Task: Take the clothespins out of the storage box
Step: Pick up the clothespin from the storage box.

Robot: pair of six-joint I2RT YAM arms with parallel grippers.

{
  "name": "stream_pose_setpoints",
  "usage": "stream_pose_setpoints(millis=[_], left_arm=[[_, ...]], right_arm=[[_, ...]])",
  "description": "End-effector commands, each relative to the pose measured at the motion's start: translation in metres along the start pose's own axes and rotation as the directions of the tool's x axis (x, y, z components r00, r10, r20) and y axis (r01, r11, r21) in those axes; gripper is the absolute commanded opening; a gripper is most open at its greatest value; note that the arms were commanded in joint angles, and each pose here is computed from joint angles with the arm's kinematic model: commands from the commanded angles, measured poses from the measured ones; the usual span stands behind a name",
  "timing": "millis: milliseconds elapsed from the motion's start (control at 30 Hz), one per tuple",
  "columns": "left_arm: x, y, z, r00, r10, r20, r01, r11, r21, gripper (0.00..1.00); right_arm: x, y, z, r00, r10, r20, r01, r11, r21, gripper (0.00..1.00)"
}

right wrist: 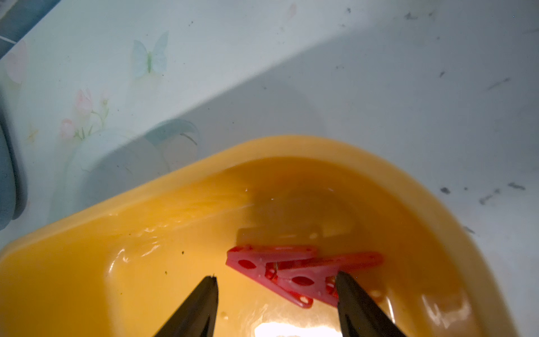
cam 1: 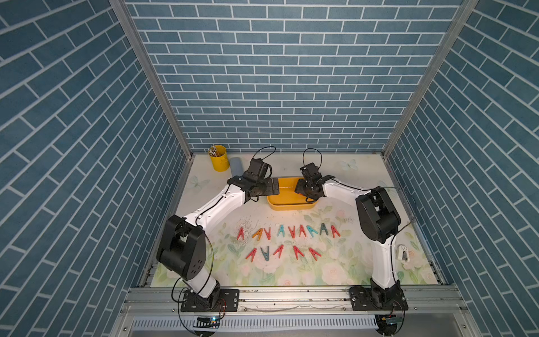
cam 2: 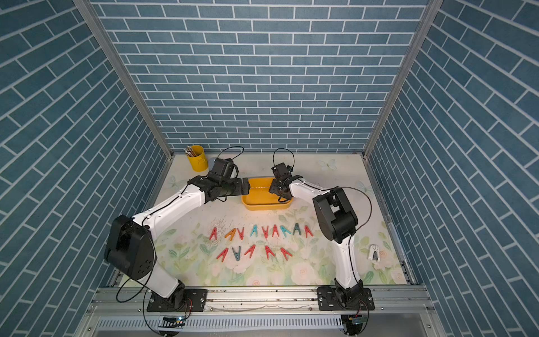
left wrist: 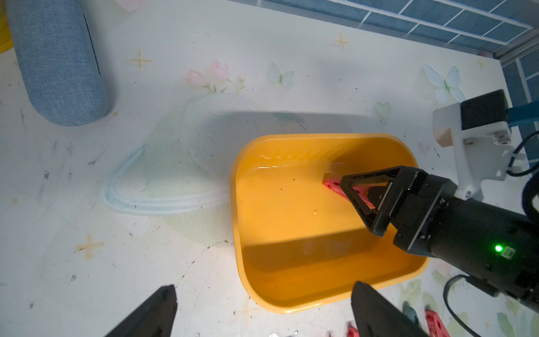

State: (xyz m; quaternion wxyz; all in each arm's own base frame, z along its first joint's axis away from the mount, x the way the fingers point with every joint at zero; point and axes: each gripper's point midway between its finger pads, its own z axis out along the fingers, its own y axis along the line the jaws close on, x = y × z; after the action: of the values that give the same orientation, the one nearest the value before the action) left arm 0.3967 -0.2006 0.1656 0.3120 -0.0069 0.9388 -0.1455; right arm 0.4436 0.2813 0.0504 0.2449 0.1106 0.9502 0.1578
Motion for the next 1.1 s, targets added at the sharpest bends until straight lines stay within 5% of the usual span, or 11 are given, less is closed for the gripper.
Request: stream_pose_setpoints(millis=[0,467,700,1067], left_arm=[[-0.004,0.002,-0.009,1.000,0.013,0.016,-0.013,1.000,0.020,1.00],[-0.002,0.012,-0.008,1.000,-0.009,0.008,0.009,1.000,0.020,1.00],[-0.003,0.010,-0.006,1.000,-0.018,0.008,0.017,0.999,0.029,1.00],[-0.004,0.001,-0.009,1.000,-0.014,0.011,0.013,0.997,0.078,0.99]], right_arm=[[0.004,-0.005,-0.002,0.998,0.054,-0.013,-0.054,0.998,0.031,0.68],[-0.005,0.031,0.027,0.996,-0.071,-0.050,0.067,0.995,-0.074,0.68],[-0.009,0.042,0.008,0.984,-0.173,-0.043,0.168,0.981,-0.096,0.68],[-0.008,0.019,-0.018,0.879,-0.475,-0.033,0.475,0.880,-0.025,0.58]])
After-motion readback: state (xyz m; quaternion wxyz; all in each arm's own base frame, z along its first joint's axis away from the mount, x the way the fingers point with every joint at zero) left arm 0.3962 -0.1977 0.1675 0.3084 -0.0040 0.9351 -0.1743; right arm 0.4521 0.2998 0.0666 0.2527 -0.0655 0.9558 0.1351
